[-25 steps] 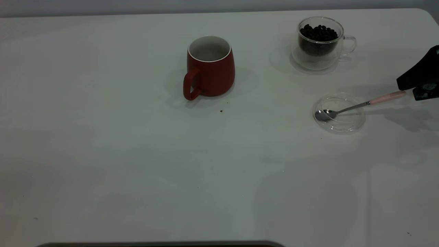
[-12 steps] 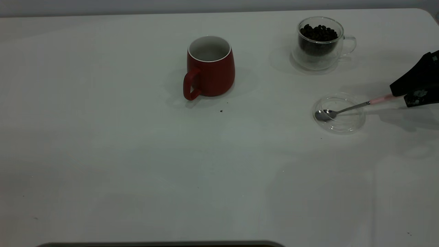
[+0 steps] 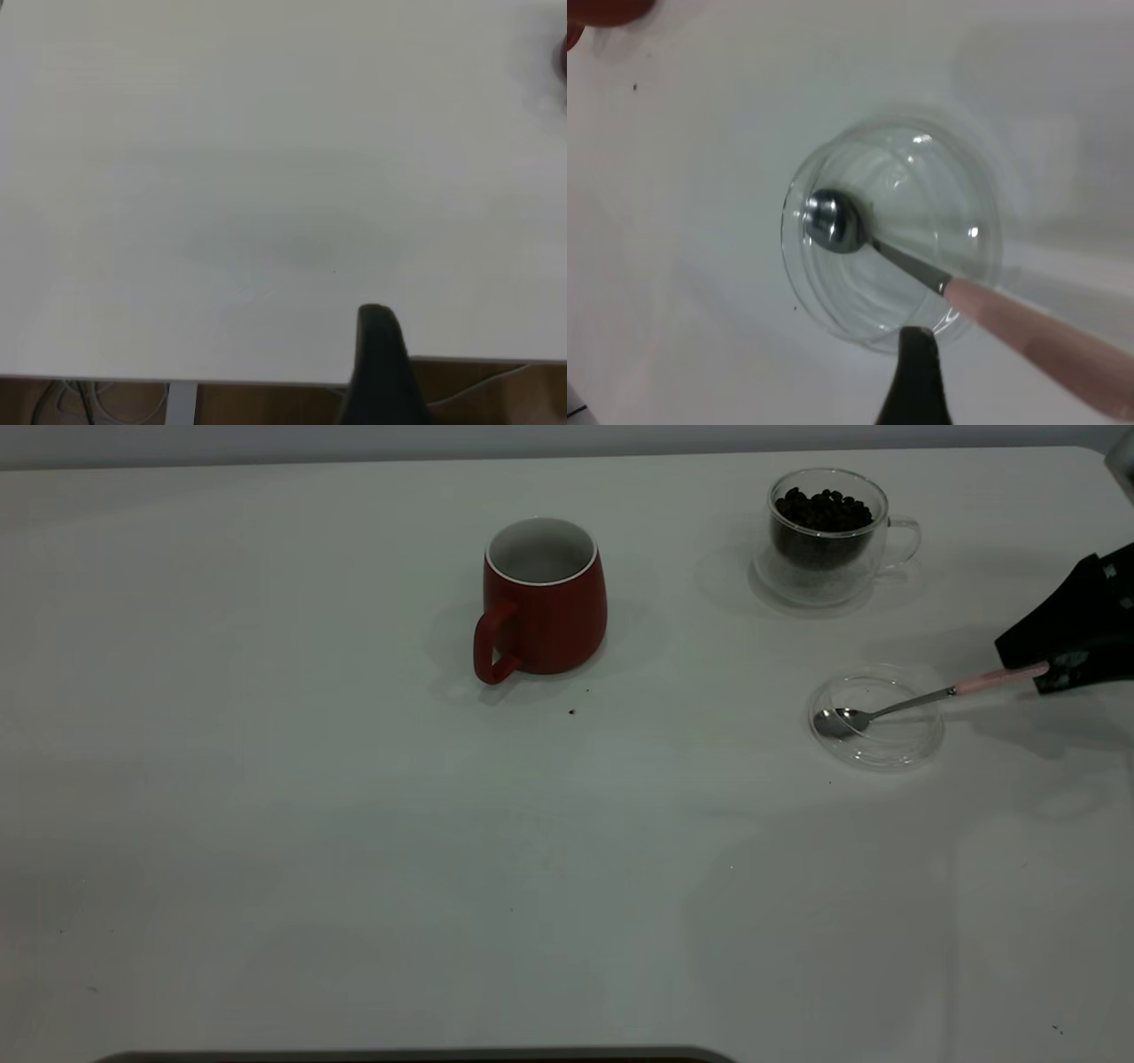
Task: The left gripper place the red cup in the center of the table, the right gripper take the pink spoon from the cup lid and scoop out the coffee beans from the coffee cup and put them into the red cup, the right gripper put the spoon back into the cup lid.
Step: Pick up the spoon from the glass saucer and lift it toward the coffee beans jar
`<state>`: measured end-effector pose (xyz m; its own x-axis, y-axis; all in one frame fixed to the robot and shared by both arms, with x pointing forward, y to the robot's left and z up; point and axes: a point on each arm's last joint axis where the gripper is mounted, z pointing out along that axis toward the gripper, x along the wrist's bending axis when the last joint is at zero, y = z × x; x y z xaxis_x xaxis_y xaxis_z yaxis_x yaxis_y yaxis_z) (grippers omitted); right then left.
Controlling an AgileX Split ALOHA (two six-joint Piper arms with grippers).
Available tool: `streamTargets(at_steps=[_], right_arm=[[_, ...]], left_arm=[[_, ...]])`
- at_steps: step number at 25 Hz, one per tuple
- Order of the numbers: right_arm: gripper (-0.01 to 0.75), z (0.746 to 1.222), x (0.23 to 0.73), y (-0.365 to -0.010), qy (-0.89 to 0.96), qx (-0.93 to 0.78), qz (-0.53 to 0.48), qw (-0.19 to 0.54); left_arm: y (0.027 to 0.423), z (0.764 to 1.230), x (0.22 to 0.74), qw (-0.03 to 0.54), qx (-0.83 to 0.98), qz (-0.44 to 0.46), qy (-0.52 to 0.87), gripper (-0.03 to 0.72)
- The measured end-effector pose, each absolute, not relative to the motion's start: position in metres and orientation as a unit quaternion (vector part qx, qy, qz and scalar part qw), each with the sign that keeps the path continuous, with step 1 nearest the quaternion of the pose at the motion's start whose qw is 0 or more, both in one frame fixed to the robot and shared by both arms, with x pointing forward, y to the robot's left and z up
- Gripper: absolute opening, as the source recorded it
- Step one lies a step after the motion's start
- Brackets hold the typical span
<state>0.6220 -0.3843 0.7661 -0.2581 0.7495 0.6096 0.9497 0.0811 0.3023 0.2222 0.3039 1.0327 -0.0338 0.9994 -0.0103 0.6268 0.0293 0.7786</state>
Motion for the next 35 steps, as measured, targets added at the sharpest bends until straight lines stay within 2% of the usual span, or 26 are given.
streamTargets(at_steps=[17,20,27,35], right_arm=[[0.664,0.7663,0.621,-0.3806,-0.714,-0.582,-0.352,0.167],[0.62,0.7664,0.6209,-0.3805,-0.714,-0.581,-0.352,0.167],[0.461,0.7664,0.6209,-0.3805,-0.715,-0.581,-0.352,0.167],[0.39,0.7668,0.6195,-0.3799,-0.719,-0.575,-0.351,0.174]], left_arm=[[0.3039,1.0327,0.2222,0.303,0.626,0.307,0.65,0.588],[0.3039,1.0327,0.2222,0.303,0.626,0.307,0.65,0.588],[0.3039,1.0327,0.2222,0.303,0.626,0.307,0.65,0.588],[0.3039,1.0327,0.2222,0.303,0.626,0.307,0.65,0.588]])
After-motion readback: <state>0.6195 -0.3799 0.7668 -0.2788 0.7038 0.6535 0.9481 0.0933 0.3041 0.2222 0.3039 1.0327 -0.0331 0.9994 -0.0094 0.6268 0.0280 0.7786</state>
